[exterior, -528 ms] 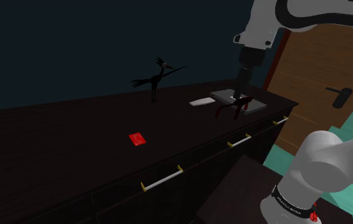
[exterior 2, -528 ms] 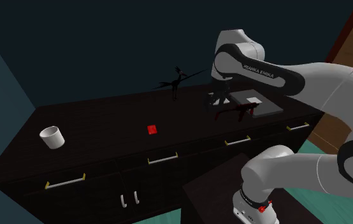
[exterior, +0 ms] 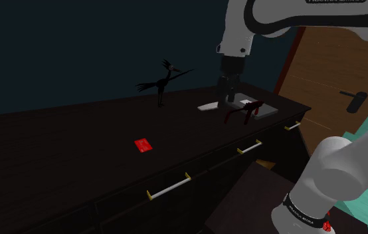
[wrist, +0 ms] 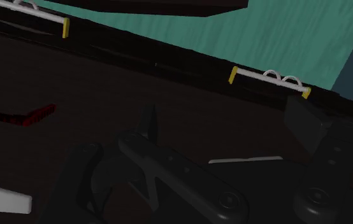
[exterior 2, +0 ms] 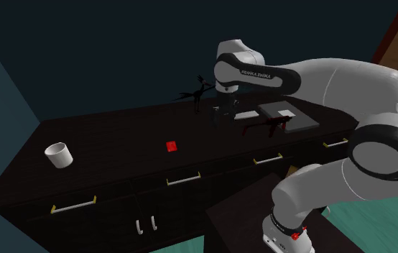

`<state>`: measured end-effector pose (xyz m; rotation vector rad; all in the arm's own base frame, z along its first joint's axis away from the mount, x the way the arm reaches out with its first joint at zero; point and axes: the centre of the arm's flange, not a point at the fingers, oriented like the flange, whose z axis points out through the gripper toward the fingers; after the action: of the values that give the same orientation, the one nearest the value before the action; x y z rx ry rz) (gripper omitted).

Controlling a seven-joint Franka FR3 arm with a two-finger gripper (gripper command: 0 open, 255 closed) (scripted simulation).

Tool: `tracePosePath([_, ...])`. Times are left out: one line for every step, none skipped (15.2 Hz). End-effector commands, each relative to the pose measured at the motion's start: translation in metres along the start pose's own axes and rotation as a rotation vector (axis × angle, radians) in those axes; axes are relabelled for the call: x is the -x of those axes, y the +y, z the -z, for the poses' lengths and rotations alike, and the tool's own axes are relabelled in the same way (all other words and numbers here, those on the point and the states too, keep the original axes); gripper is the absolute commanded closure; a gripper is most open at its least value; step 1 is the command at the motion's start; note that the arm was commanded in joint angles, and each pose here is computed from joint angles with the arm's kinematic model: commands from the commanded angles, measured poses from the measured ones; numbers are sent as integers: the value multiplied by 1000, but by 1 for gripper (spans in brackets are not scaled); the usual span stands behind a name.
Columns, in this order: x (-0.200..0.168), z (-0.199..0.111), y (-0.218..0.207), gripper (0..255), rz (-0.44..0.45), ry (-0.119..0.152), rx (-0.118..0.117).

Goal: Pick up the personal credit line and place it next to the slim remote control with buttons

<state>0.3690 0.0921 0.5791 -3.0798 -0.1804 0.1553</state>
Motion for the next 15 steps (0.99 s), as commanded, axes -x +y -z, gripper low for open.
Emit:
tracePosePath([-26, -10, -11, 0, -25, -35, -5])
tracePosePath([-39, -15, -17, 0, -37, -52, -7])
tracePosePath([-52, -21, -22, 0, -49, -68, -10])
tracePosePath([-65, -26, -28, 0, -61, -85, -12])
tracePosePath([-78, -32, -33, 0, -73, -102, -14])
tracePosePath([-91, -38, -38, 0, -84, -119, -16])
tracePosePath([-104, -44, -43, 0, -96, -136, -18])
tracePosePath([-117, -51, -48, 0, -108, -152, -20])
tracePosePath([-130, -57, -52, 0, -120, -169, -23])
tracePosePath([-143, -64, -57, 0, -132, -186, -25])
tracePosePath([-156, -71, -61, 0, -144, -203, -27])
tracePosePath([-169, -78, -65, 0, -156, -220, -29])
tracePosePath([-181, -86, -69, 0, -168, -236, -31])
tracePosePath([-194, -94, -73, 0, -180, -253, -34])
tracePosePath([-206, -101, -77, 0, -192, -270, -36])
